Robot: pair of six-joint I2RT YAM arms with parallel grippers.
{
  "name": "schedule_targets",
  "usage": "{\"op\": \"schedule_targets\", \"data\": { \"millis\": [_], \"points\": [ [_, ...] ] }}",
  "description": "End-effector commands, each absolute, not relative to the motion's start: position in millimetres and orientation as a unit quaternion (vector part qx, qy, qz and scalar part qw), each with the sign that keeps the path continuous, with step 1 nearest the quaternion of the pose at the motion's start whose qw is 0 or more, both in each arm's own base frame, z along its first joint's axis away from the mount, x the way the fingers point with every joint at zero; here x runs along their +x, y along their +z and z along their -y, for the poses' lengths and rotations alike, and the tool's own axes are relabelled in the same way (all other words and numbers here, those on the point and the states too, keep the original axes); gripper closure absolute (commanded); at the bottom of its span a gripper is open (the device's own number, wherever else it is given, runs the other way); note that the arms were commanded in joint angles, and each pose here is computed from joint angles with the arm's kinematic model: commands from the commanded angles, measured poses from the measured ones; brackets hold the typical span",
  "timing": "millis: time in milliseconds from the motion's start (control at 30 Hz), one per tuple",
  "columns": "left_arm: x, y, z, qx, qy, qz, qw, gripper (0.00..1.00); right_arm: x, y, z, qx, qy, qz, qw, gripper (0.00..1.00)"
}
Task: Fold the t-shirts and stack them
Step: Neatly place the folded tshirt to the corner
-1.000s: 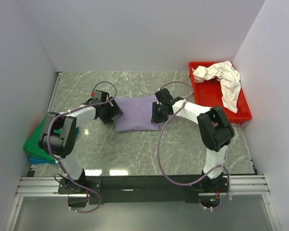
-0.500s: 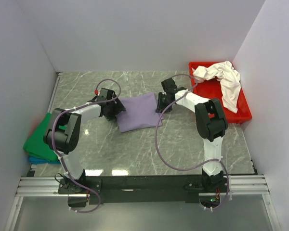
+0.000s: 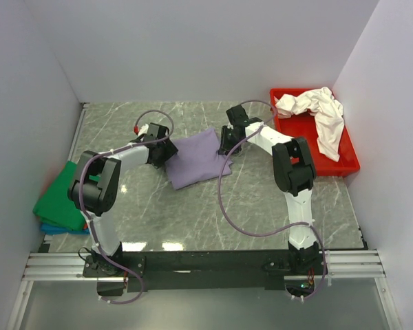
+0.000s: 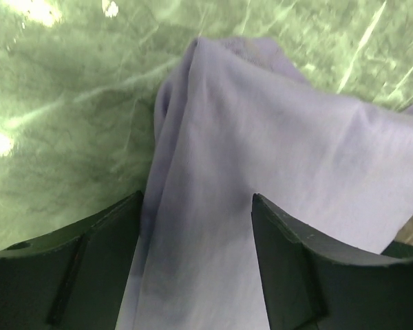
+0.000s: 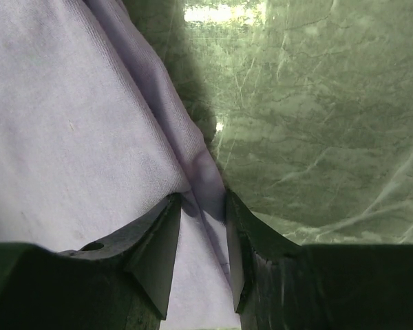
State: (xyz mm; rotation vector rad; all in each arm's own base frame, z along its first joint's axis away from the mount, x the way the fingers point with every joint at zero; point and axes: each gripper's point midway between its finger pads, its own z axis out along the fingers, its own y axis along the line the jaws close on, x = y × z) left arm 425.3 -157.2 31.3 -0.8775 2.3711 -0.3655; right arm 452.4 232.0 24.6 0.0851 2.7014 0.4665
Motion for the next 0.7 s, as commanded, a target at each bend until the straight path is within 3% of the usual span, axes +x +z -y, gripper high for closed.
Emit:
{"op": "schedule_targets", "data": {
  "millis": [0,33,133,167,200,500,667],
  "points": [
    [376.8,-37.7,124.5,-0.332,-0.029,-0.919,0.210,0.29,455.0,35.9,-228.3,0.024,0.163,-0.964,0.207,0.60],
    [376.6,-38.7,128.8,-0.330,-0.039,-0.920,0.205,0.32,455.3,41.5,-228.1,0.023,0.164,-0.963,0.212,0.60],
    [376.8,-35.2,145.8,-0.330,-0.084,-0.919,0.200,0.65,455.4,59.6,-229.4,0.023,0.172,-0.959,0.225,0.60],
    [379.5,-28.7,150.8,-0.331,-0.100,-0.916,0.205,0.87,456.0,66.0,-229.8,0.025,0.175,-0.957,0.231,0.59],
    [380.6,-23.8,153.6,-0.344,-0.107,-0.911,0.201,0.99,455.3,78.4,-229.1,0.026,0.178,-0.954,0.240,0.59],
    [406.6,39.4,112.5,-0.508,-0.053,-0.840,0.181,0.99,412.3,158.9,-232.2,0.050,0.221,-0.926,0.302,0.58],
    [405.2,71.0,62.5,-0.588,-0.023,-0.786,0.188,0.99,379.2,167.1,-229.2,0.040,0.235,-0.920,0.311,0.58]
  ]
}}
